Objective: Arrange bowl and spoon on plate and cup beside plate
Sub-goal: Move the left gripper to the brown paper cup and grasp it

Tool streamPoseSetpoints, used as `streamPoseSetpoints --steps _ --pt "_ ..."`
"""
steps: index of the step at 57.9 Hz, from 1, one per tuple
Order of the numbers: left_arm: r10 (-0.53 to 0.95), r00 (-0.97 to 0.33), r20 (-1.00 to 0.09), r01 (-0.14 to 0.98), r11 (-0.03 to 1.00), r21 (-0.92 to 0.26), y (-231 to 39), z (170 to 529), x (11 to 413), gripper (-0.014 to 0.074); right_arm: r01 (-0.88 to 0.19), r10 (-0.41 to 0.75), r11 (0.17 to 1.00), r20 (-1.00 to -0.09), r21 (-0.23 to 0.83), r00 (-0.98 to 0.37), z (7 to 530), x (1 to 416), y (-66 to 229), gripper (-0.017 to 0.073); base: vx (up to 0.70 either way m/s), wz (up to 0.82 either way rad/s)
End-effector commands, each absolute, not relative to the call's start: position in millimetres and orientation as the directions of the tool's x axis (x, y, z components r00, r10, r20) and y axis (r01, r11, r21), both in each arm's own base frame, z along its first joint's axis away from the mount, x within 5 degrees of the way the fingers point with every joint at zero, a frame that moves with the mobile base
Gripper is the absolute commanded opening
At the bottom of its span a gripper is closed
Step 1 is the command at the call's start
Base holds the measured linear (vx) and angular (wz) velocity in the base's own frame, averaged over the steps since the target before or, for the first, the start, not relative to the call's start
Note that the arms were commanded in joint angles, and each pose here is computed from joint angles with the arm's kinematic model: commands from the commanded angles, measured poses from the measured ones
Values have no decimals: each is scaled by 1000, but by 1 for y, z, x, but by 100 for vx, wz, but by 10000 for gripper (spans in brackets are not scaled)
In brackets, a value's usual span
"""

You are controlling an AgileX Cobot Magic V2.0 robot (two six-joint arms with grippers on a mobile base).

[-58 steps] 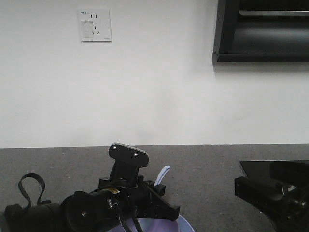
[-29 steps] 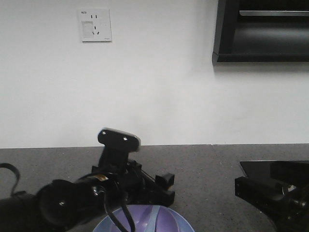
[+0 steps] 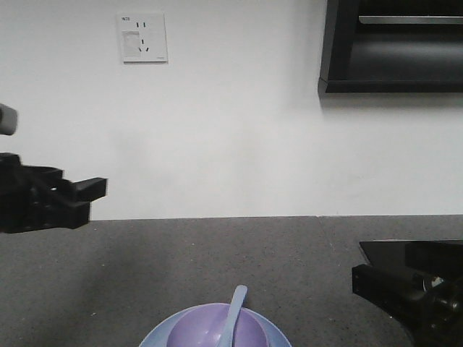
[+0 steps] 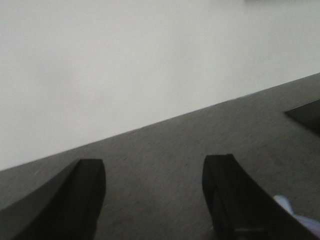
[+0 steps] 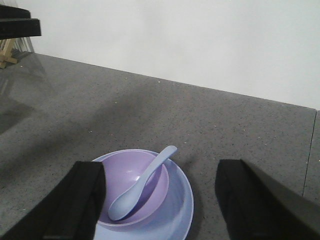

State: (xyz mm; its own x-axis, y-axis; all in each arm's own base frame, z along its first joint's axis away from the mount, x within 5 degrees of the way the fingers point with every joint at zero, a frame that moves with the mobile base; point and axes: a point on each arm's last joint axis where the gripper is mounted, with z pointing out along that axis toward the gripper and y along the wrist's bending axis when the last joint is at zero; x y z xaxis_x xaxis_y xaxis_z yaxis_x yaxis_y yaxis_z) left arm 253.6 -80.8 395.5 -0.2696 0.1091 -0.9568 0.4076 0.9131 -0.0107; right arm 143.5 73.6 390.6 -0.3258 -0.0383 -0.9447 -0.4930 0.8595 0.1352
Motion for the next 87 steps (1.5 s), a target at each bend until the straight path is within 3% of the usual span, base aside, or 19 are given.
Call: streamPoseSetpoints --steps 1,11,19,27,47,57,87 --pt "82 -276 -958 284 959 0 -54 414 239 498 -485 4 866 -971 123 -240 407 142 71 532 0 0" --pt "103 -452 -886 -32 991 132 -2 412 214 498 -489 -5 863 -967 124 -255 405 142 71 532 0 0" --pt "48 -576 -816 -165 971 173 16 406 203 498 -489 -6 863 -967 124 -256 405 142 71 532 0 0" --pt "28 -691 -722 -200 953 229 26 396 204 496 -491 -9 862 -965 125 -261 404 142 72 532 0 0" --pt "-51 -790 -611 -269 924 271 53 374 235 445 -498 -59 862 -959 91 -278 401 142 72 532 0 0" --pt "-57 -823 -565 -236 939 249 55 365 245 408 -498 -61 863 -959 89 -277 401 142 72 532 0 0" --pt "-56 -888 -456 -183 953 240 60 333 270 407 -498 -61 863 -959 89 -276 401 142 72 532 0 0"
